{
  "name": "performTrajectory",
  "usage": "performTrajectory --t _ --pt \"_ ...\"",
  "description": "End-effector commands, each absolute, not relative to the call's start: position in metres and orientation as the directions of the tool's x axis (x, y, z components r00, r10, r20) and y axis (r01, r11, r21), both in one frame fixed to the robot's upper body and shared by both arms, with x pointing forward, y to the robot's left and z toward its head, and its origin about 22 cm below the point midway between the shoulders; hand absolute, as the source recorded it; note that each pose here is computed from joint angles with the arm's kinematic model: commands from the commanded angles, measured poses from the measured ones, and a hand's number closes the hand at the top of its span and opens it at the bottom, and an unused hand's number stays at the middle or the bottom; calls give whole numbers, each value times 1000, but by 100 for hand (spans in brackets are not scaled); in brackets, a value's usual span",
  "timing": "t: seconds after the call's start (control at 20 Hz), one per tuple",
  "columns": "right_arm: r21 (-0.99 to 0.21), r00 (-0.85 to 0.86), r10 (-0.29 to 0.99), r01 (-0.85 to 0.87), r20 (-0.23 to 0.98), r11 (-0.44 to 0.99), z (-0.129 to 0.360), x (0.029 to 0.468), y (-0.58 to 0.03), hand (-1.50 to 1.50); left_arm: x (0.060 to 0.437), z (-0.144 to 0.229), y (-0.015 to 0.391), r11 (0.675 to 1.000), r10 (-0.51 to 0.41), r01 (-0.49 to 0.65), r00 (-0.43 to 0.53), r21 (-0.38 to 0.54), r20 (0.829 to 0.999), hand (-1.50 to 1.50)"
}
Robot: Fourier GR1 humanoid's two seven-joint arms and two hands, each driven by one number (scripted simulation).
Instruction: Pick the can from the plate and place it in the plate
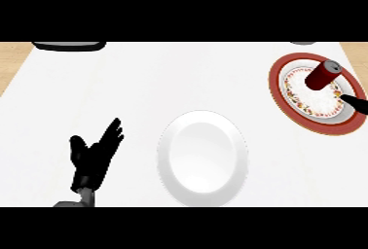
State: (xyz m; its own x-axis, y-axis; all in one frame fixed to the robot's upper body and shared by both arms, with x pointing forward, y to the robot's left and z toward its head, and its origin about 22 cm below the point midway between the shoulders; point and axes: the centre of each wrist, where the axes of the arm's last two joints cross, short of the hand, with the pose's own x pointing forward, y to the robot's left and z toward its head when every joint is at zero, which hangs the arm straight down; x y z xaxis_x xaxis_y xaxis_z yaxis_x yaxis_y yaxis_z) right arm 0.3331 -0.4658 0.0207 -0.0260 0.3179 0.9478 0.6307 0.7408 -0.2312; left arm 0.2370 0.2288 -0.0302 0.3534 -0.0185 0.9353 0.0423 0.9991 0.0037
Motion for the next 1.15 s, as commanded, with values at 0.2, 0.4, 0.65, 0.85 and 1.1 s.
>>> performTrajectory --t 0.2,0.4,0.65,0.85,1.1 --pt "-213 -63 273 466 960 859 20 280 -519 -150 228 -38 247 1000 -23 25 368 15 929 0" --pt "-252 -37 293 413 955 875 -20 261 -504 -150 239 -30 227 1000 -5 14 380 -1 925 0" --pt "-337 3 363 380 932 861 -29 226 -520 -150 236 -28 245 1000 -9 5 380 7 925 0" --pt "-355 34 370 377 928 856 -43 220 -509 -150 243 -29 253 1000 24 -7 363 -23 932 0" --pt "-365 18 388 379 922 850 -41 219 -505 -150 242 -44 238 1000 -13 8 361 10 932 0"
